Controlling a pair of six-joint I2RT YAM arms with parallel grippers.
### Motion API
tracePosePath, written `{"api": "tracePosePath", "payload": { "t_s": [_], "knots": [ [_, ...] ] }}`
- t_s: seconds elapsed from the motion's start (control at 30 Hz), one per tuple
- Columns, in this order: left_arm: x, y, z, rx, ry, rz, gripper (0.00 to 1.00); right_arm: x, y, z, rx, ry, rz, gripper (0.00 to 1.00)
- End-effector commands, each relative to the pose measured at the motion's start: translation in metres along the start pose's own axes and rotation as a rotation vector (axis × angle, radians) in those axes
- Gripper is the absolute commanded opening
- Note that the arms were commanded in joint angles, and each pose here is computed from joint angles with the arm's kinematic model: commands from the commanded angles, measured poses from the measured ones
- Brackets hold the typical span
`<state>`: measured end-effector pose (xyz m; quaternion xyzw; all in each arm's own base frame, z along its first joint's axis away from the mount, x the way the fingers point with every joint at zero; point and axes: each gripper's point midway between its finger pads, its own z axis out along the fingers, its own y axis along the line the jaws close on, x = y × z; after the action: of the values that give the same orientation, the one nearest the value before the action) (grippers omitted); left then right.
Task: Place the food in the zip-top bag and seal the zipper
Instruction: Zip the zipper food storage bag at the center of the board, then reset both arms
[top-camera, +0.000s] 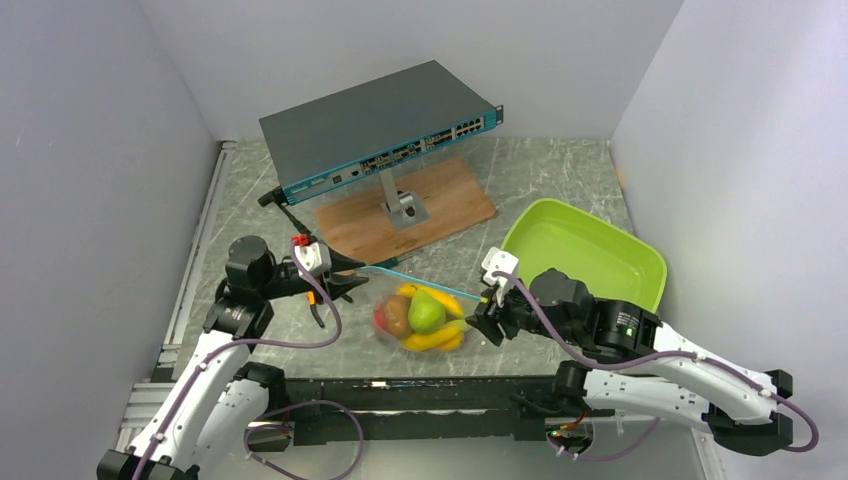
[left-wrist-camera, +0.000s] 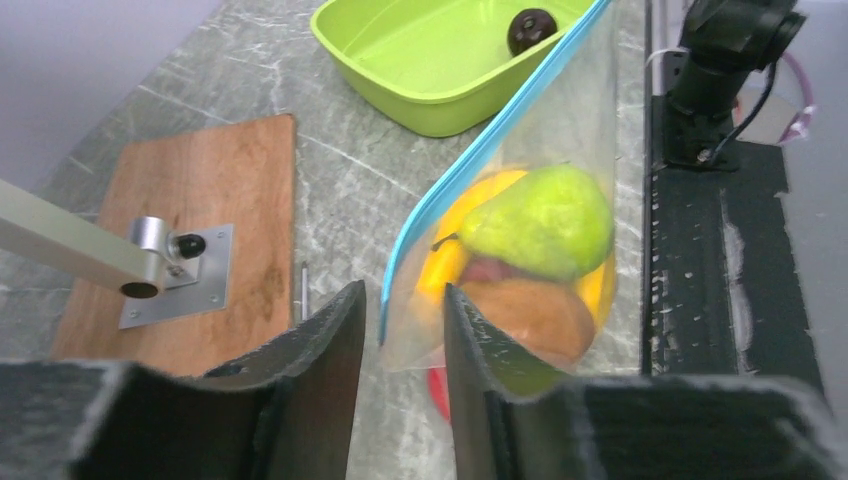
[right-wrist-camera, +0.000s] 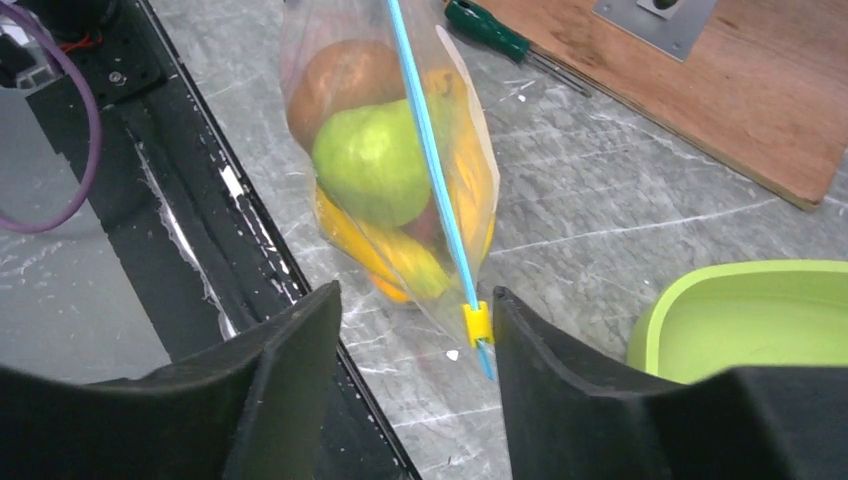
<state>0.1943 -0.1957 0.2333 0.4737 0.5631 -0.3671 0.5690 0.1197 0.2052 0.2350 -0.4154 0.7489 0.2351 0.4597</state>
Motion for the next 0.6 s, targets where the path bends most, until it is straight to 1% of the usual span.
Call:
{"api": "tracePosePath", "payload": {
  "t_s": [0.0,0.1,0.13,0.17,0.2,0.23,0.27,0.3,0.33,0.37,0.4,0.5,0.57],
  "knots": [
    [-0.026,-0.011,0.000,0.061,-0.045,0.048,0.44,-0.020,0.009,0.004,-0.041,-0.069,0.018,0.62],
    [-0.033,-0.013,-0.003,0.046,-0.059,0.070,0.53,-0.026,0.006,0.005,-0.025,-0.085,0.016,0.68],
    [-0.033,-0.014,-0.005,0.039,-0.054,0.066,0.58,-0.027,0.004,0.005,-0.015,-0.089,0.015,0.70],
    [-0.034,-0.014,-0.006,0.028,-0.052,0.067,0.64,-0.028,0.002,0.006,0.000,-0.093,0.016,0.72],
    [-0.036,-0.014,-0.008,0.010,-0.052,0.070,0.75,-0.031,-0.001,0.006,0.018,-0.100,0.019,0.74],
    [-0.038,-0.012,-0.010,-0.015,-0.049,0.072,0.95,-0.033,-0.007,0.007,0.051,-0.106,0.027,0.77],
    [-0.041,-0.008,-0.013,-0.056,-0.045,0.076,0.99,-0.036,-0.013,0.007,0.087,-0.115,0.039,0.79],
    [-0.045,-0.004,-0.017,-0.097,-0.046,0.076,1.00,-0.040,-0.019,0.006,0.123,-0.124,0.050,0.81],
    [-0.050,0.001,-0.020,-0.146,-0.049,0.075,1.00,-0.044,-0.024,0.005,0.157,-0.136,0.062,0.88],
    [-0.058,0.003,-0.026,-0.193,-0.062,0.084,1.00,-0.049,-0.031,0.003,0.195,-0.149,0.072,0.97],
    [-0.066,0.008,-0.031,-0.249,-0.073,0.081,1.00,-0.053,-0.034,0.002,0.215,-0.158,0.078,0.99],
    [-0.098,0.019,-0.051,-0.401,-0.127,0.054,1.00,-0.069,-0.048,-0.005,0.298,-0.184,0.104,1.00],
    [-0.124,0.020,-0.064,-0.474,-0.173,0.031,1.00,-0.084,-0.056,-0.014,0.340,-0.217,0.128,1.00]
  ]
}}
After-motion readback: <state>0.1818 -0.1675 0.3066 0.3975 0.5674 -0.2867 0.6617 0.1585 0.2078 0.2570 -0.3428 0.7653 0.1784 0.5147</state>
